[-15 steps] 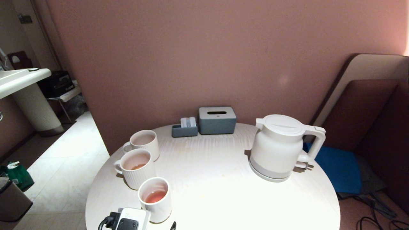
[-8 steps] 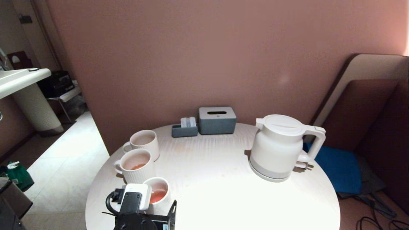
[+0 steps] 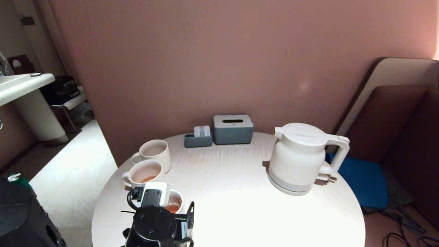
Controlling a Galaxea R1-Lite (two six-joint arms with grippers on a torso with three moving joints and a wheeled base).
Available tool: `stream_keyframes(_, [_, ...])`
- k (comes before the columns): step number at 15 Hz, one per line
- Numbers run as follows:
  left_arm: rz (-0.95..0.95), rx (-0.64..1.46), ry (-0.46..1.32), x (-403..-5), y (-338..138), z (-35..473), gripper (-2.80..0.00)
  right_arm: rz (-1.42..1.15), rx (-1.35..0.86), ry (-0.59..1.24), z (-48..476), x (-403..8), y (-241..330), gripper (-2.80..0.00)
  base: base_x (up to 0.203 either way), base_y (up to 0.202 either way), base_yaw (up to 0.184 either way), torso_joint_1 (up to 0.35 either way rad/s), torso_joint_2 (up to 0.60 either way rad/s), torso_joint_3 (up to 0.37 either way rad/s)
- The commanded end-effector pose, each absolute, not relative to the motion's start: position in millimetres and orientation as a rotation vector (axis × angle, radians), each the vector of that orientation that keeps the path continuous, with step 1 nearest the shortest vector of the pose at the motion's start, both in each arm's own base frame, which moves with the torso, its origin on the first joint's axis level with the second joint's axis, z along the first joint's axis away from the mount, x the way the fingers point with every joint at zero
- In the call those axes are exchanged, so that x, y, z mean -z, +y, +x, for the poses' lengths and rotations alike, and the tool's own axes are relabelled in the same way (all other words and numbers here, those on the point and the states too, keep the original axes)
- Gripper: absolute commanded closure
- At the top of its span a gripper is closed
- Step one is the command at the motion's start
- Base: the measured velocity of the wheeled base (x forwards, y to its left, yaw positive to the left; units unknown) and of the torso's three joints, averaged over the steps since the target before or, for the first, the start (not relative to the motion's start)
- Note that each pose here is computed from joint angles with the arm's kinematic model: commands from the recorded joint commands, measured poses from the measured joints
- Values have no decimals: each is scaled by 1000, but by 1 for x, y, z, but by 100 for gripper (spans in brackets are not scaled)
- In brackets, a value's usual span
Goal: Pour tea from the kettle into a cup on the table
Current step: Pick up the cup
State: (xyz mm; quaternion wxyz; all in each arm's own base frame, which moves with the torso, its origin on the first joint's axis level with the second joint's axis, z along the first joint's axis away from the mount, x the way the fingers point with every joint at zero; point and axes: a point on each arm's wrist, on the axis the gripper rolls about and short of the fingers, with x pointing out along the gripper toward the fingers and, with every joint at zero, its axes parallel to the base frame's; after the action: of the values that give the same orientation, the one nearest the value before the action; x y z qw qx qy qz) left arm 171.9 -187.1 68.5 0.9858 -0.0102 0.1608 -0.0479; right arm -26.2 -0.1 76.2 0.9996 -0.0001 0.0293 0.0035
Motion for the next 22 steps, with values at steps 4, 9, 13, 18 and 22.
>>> stream_keyframes(4, [-15,52,334,-61,-185,184,-280,0,-8,61,-26,-76,0,0,0,0,0,0,0,0])
stream_keyframes(9, [-17,61,277,-59,-188,190,-280,0,-8,61,-26,-76,0,0,0,0,0,0,0,0])
stream_keyframes(13, [-29,70,267,-62,-188,190,-280,0,-8,60,-26,-76,0,0,0,0,0,0,0,0])
stream_keyframes(18, [-21,69,276,-60,-185,188,0,0,-8,60,-26,-76,0,0,0,0,0,0,0,0])
stream_keyframes(22, [-24,69,274,-61,-185,188,0,0,-8,61,-26,-76,0,0,0,0,0,0,0,0])
